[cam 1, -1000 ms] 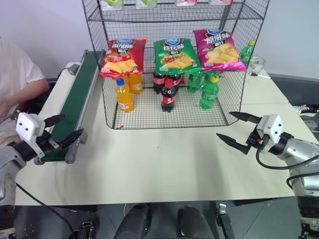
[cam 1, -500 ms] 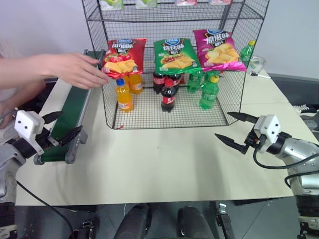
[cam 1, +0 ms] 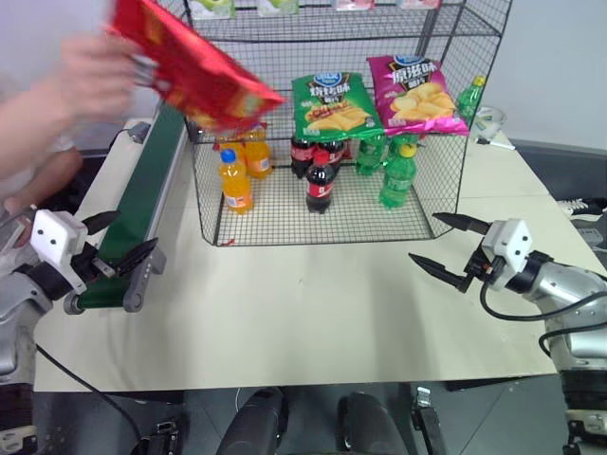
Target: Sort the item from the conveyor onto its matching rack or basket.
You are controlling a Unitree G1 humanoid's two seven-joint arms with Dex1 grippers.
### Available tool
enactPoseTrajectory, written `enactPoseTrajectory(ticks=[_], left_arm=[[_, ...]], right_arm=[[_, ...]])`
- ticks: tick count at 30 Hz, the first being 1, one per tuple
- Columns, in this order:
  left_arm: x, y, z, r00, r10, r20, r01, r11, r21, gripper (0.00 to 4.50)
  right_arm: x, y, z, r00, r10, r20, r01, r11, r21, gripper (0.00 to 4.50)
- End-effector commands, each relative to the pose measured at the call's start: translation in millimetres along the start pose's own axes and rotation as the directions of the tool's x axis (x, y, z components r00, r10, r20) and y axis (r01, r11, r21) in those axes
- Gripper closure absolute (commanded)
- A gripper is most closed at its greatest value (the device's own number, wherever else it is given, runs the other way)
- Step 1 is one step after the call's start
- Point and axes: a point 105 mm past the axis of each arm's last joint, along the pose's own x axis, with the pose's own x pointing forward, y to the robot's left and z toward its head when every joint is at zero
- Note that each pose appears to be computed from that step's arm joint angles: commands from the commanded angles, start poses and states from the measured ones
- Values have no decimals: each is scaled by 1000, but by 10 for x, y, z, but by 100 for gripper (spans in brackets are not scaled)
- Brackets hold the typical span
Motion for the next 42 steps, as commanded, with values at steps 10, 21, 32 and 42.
enactPoseTrajectory(ticks=[10, 21, 32, 42], left_arm=[[48, -16, 76, 1000, -18, 26, 18, 1000, -2, 3], [-64, -54, 107, 997, -20, 72, 23, 999, -40, 3], [-128, -93, 41, 999, 10, 32, -9, 1000, -11, 3], [-285, -135, 21, 999, 34, 0, -34, 998, 45, 3]], right_arm=[[14, -32, 123, 999, -6, 37, 7, 999, -52, 0], [58, -16, 124, 999, 6, 43, -4, 999, -44, 0], [142, -13, 138, 998, 22, 58, -19, 999, -41, 0], [225, 140, 168, 993, 77, 90, -78, 997, 13, 0]])
